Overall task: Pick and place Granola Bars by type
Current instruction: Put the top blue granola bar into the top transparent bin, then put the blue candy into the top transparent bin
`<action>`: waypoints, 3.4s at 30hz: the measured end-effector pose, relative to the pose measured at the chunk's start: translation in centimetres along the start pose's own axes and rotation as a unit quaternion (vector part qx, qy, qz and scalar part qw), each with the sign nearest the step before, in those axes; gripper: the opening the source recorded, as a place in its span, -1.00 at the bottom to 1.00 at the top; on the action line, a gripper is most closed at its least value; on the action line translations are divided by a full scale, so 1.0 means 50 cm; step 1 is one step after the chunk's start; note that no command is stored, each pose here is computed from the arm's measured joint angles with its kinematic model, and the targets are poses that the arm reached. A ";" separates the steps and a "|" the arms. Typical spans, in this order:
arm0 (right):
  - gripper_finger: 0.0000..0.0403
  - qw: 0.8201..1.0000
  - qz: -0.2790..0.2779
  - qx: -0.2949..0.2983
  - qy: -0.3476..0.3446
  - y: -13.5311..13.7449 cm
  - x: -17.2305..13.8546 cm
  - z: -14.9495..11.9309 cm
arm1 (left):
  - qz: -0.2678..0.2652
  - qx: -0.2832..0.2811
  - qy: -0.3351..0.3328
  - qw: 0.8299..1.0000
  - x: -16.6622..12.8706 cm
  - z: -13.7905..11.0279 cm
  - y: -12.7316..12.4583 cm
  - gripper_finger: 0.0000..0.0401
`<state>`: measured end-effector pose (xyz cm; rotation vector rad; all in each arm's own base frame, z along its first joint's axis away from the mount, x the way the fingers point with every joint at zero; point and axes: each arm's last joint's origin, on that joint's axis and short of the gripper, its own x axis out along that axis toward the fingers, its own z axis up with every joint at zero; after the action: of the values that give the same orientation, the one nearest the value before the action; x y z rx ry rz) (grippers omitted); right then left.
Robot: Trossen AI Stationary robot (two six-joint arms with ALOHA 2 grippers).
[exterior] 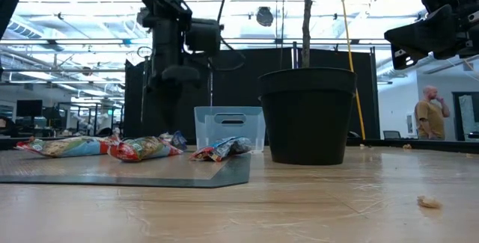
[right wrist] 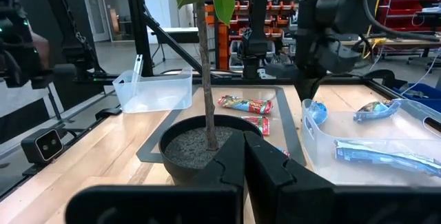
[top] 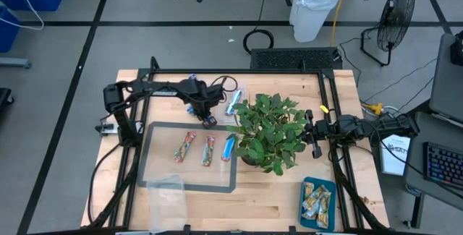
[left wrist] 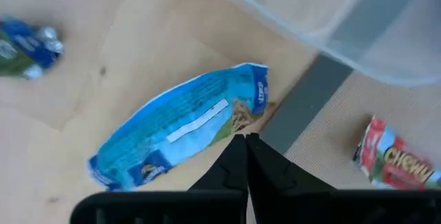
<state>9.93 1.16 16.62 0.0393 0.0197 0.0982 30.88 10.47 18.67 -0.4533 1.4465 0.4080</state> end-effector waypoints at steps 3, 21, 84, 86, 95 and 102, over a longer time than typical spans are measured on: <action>-1.00 1.000 0.000 0.000 0.000 0.000 0.000 0.000 | 0.006 0.046 0.011 0.999 -0.003 -0.004 -0.008 -0.92; -1.00 1.000 0.000 0.000 0.000 0.000 0.000 0.000 | 0.078 0.161 -0.041 0.983 0.012 0.001 -0.059 -0.08; -1.00 1.000 0.000 0.000 0.003 0.000 0.001 -0.001 | -0.127 0.130 -0.275 0.944 -0.054 0.123 -0.017 -0.78; -1.00 1.000 0.000 0.000 0.003 0.000 0.001 -0.001 | -0.129 0.121 -0.279 0.944 -0.055 0.125 -0.014 -0.62; -1.00 1.000 0.000 0.000 0.003 0.000 0.001 -0.001 | -0.099 0.123 -0.318 0.935 -0.127 0.100 -0.004 -0.15; -1.00 1.000 0.000 0.000 0.003 0.000 0.001 -0.001 | 0.040 0.073 -0.372 0.924 -0.255 0.033 0.096 -0.12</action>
<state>9.97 1.17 16.58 0.0388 0.0257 0.0981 28.71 15.49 31.27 -0.0882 0.7449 0.4683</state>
